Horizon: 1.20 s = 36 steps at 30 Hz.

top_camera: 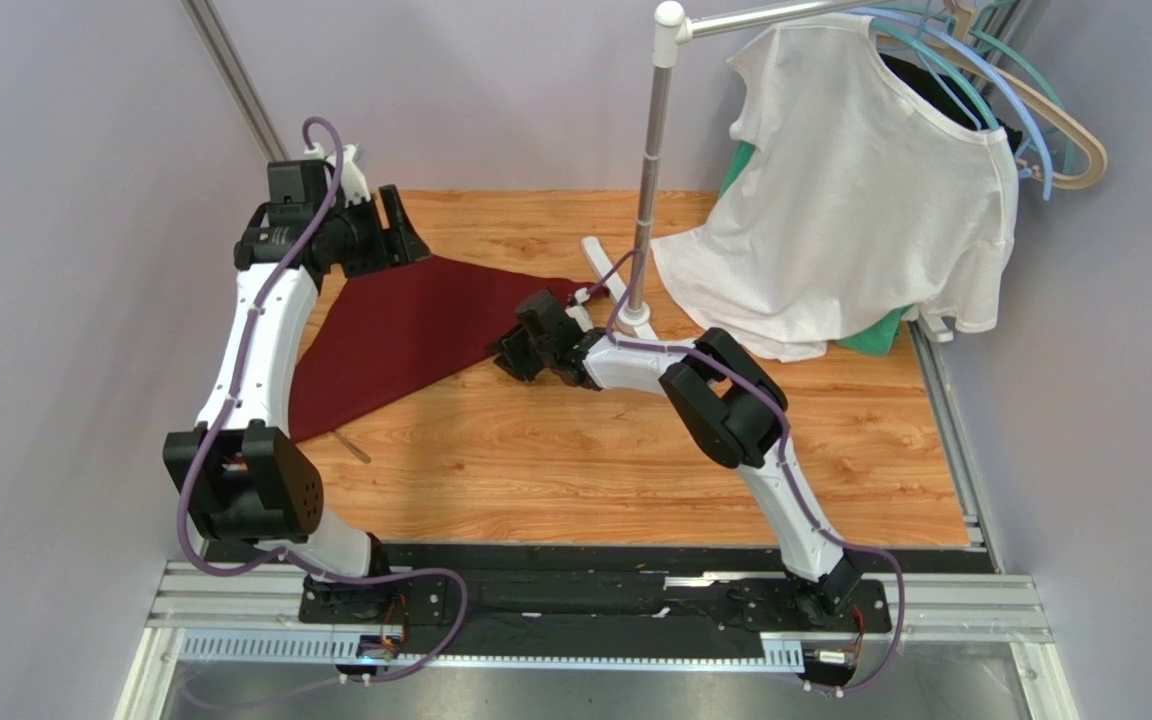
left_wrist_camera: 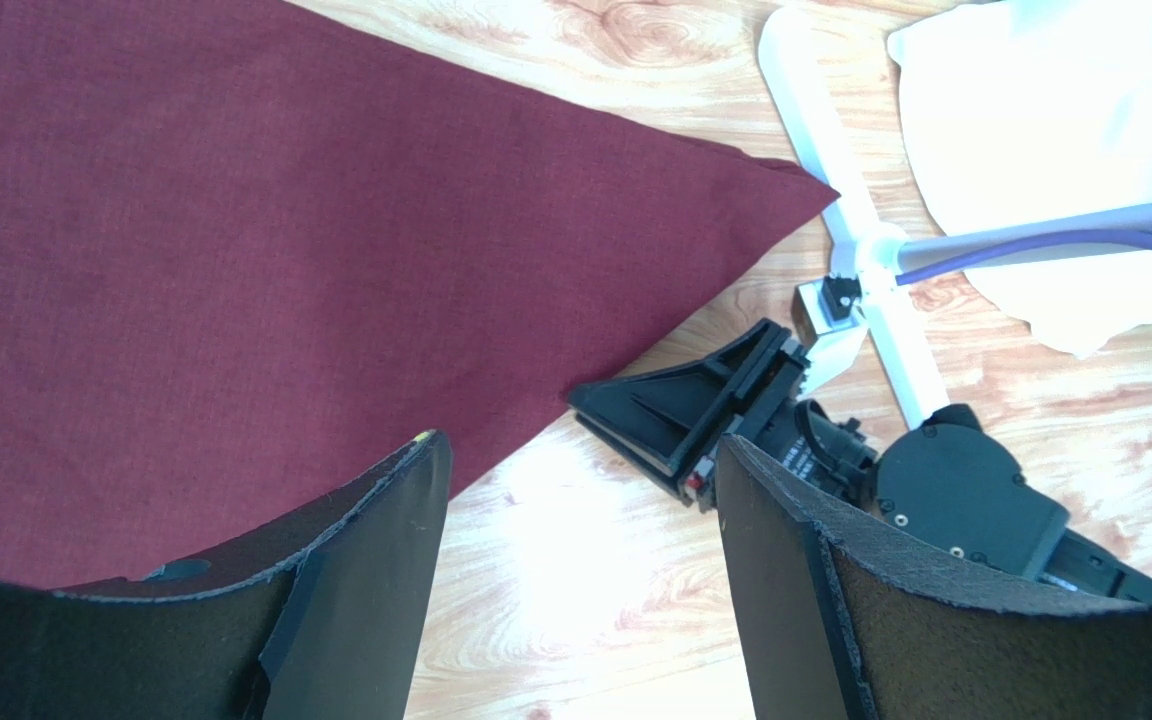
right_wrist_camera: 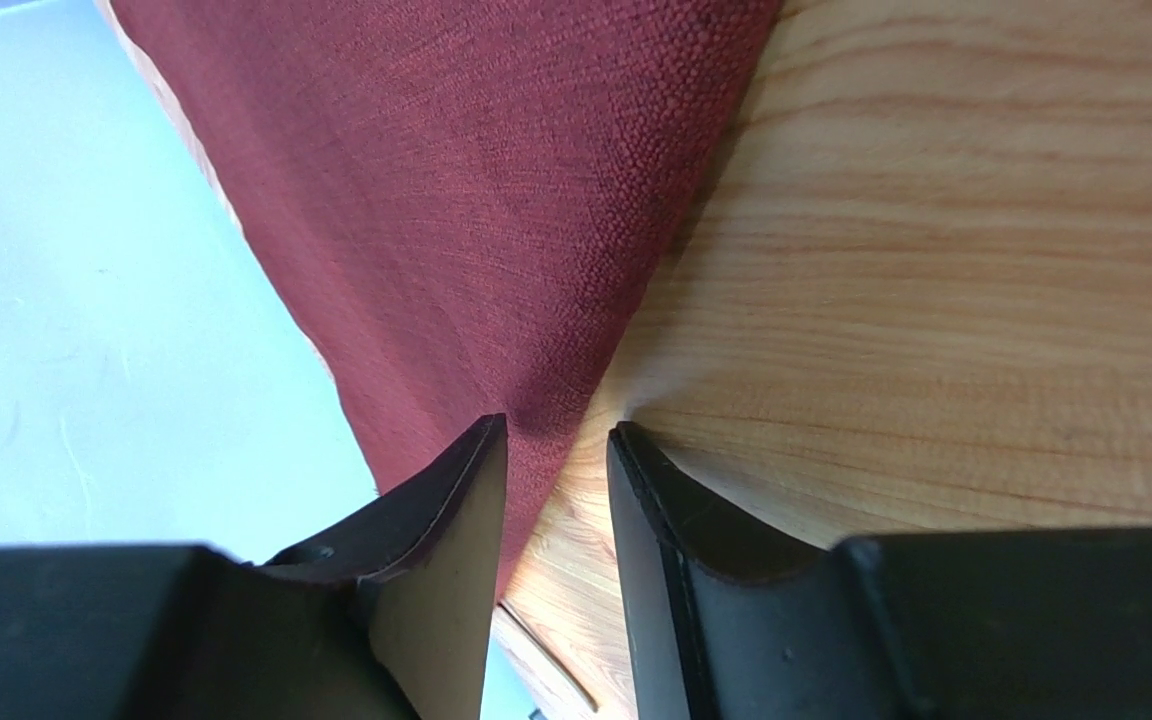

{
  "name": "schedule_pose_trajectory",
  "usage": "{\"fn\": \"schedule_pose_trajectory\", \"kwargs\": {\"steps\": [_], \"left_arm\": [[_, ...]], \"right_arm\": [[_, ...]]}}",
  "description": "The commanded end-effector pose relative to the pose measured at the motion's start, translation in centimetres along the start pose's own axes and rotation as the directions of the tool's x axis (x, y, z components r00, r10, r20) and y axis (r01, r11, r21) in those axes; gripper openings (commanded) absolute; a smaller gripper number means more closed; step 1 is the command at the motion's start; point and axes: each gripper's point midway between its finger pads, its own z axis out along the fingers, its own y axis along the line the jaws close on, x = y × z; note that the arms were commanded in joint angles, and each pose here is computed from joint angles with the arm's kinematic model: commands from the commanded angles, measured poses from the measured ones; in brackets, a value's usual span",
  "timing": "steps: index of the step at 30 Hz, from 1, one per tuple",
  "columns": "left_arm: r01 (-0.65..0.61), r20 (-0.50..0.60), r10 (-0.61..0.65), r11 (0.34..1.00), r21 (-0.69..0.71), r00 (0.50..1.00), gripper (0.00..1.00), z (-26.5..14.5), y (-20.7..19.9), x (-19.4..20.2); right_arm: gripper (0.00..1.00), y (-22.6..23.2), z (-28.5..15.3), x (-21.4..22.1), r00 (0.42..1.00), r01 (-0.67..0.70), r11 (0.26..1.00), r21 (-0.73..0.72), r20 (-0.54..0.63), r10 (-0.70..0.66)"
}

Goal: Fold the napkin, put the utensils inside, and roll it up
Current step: Adjust the napkin at the center of the board.

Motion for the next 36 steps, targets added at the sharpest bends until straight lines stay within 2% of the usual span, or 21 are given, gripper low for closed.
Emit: {"fn": "schedule_pose_trajectory", "kwargs": {"steps": [1, 19, 26, 29, 36], "left_arm": [[0.001, 0.05, -0.003, 0.999, 0.041, 0.999, 0.74, -1.2, -1.0, -1.0], [0.051, 0.068, -0.059, 0.992, 0.112, 0.996, 0.74, -1.8, -1.0, -1.7], [0.07, 0.062, -0.078, 0.99, 0.119, 0.995, 0.74, -1.7, -0.5, -1.7], [0.071, 0.064, -0.079, 0.99, 0.123, 0.995, 0.74, -1.7, -0.5, -1.7], [0.074, 0.057, -0.082, 0.99, 0.12, 0.995, 0.74, -1.4, -0.2, -1.5]], "right_arm": [[0.37, -4.1, 2.0, -2.1, 0.994, -0.053, 0.993, 0.104, 0.096, 0.043], [0.18, -6.1, 2.9, -1.5, 0.994, -0.059, 0.985, 0.163, 0.101, 0.043], [0.03, -6.5, 2.1, -0.5, 0.994, -0.066, 0.985, 0.157, 0.1, 0.05], [0.0, -6.4, 1.6, 0.3, 0.994, -0.052, 0.986, 0.156, 0.099, 0.037], [0.0, -7.4, 0.4, 2.3, 0.994, -0.057, 0.985, 0.164, 0.098, 0.041]]}}
